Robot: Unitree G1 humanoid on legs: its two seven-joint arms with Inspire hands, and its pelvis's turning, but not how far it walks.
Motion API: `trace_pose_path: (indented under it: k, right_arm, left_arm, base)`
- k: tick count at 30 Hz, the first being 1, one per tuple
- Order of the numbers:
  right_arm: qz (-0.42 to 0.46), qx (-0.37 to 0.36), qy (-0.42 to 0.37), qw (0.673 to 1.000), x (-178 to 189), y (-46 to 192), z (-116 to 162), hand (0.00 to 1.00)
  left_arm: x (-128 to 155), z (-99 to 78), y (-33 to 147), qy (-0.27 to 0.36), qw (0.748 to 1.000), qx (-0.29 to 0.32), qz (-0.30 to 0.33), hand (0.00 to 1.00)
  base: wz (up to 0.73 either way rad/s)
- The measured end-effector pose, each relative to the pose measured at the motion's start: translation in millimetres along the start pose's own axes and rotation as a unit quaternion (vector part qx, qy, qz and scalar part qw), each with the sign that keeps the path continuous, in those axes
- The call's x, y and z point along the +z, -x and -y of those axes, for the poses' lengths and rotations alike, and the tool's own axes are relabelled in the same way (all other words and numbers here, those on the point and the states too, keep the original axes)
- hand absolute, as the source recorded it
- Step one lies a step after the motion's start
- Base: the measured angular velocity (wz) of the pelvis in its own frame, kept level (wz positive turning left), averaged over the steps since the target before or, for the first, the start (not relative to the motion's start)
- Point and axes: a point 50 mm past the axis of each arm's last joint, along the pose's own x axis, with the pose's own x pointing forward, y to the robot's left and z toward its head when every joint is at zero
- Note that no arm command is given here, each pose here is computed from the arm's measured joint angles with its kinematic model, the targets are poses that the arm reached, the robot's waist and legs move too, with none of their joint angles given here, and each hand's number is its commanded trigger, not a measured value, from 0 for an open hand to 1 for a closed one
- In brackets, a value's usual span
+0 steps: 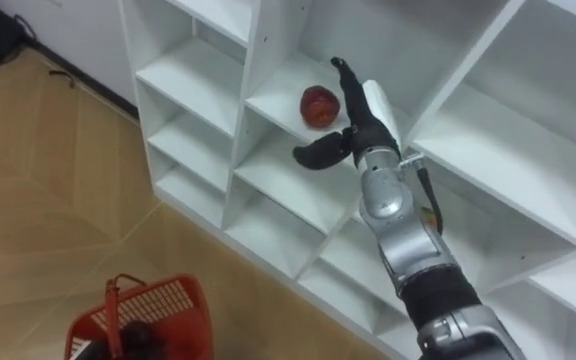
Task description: Collect fruits from the closet
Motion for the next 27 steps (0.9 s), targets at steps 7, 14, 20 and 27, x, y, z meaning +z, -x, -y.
trace_pose_path:
  k: [7,14,20,27]
  right_arm:
    - [-0.019,-0.014,0.01,1.0,3.0,-13.3,12.6,0.0]
    - [-0.019,-0.045,0.027,0.998,3.6,-19.4,30.5,0.0]
    - [-0.036,-0.059,0.035,0.997,-4.4,-19.5,37.2,0.0]
    - [-0.028,-0.103,0.043,0.993,4.8,-24.7,49.4,0.0]
  left_arm:
    - [5.8,-0.8,-7.3,-0.005,1.0,0.001,-0.003,1.0]
    - [14.7,7.2,-14.9,-0.02,1.0,-0.012,0.004,1.0]
    - [17.5,7.4,-19.0,-0.03,0.999,-0.014,0.004,1.0]
    - [22.8,7.5,-22.7,-0.041,0.999,-0.009,0.008,1.0]
  base:
    - [0.01]
    - [0.06]
    - [0.0]
    - [0.0]
